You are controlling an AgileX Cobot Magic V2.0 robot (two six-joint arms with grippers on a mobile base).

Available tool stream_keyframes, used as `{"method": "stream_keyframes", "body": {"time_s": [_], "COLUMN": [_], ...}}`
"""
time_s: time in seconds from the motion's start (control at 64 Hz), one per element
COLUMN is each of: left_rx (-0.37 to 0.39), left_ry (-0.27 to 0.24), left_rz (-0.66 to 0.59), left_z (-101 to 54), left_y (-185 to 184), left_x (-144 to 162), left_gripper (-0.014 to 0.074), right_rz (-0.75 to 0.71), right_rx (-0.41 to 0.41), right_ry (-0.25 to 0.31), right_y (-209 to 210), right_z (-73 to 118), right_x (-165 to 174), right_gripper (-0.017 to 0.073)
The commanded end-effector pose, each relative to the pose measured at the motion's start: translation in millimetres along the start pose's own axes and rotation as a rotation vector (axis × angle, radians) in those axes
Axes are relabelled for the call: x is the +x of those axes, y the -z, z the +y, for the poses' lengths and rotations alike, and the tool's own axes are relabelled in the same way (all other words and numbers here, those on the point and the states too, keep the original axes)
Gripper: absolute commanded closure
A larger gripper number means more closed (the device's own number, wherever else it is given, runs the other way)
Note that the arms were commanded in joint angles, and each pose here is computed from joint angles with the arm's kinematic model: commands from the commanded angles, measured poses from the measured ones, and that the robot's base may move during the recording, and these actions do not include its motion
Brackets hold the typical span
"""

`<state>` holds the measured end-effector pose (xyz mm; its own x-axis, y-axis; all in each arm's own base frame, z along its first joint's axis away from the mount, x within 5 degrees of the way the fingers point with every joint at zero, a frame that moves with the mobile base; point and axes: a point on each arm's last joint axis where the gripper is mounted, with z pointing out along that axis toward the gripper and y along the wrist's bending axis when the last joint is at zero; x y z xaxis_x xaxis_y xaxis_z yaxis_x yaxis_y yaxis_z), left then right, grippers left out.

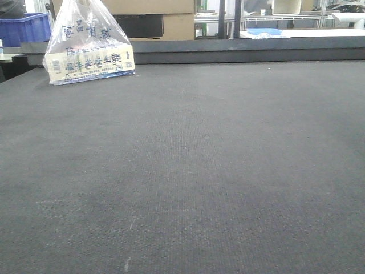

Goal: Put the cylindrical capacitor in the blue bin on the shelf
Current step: 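Lift both held cylinders up off the table, then drive the base away from the table to the blue-bin shelf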

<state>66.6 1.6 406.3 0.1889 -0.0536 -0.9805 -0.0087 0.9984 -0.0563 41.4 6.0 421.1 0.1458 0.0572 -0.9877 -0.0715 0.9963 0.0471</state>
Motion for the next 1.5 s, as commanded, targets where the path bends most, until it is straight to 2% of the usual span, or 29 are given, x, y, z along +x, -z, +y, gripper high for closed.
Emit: {"method": "stream_keyframes", "body": {"time_s": [0.0, 1.483], "left_rx": [0.007, 0.007], "left_ry": [0.002, 0.002], "left_rz": [-0.026, -0.043], "left_z": [-0.4, -0.5], "left_y": [1.0, 5.5], "left_x": [-1.8, -3.7], "left_gripper": [0.0704, 0.0704], "right_rz": [-0.027, -0.03], "right_rx": [0.007, 0.006], "right_ry": [0.012, 0.012], "right_y": [0.8, 2.9], "right_z": [-0.4, -0.2], "right_x": [-3.0, -3.3], "right_gripper": [0.0721, 0.0721]}}
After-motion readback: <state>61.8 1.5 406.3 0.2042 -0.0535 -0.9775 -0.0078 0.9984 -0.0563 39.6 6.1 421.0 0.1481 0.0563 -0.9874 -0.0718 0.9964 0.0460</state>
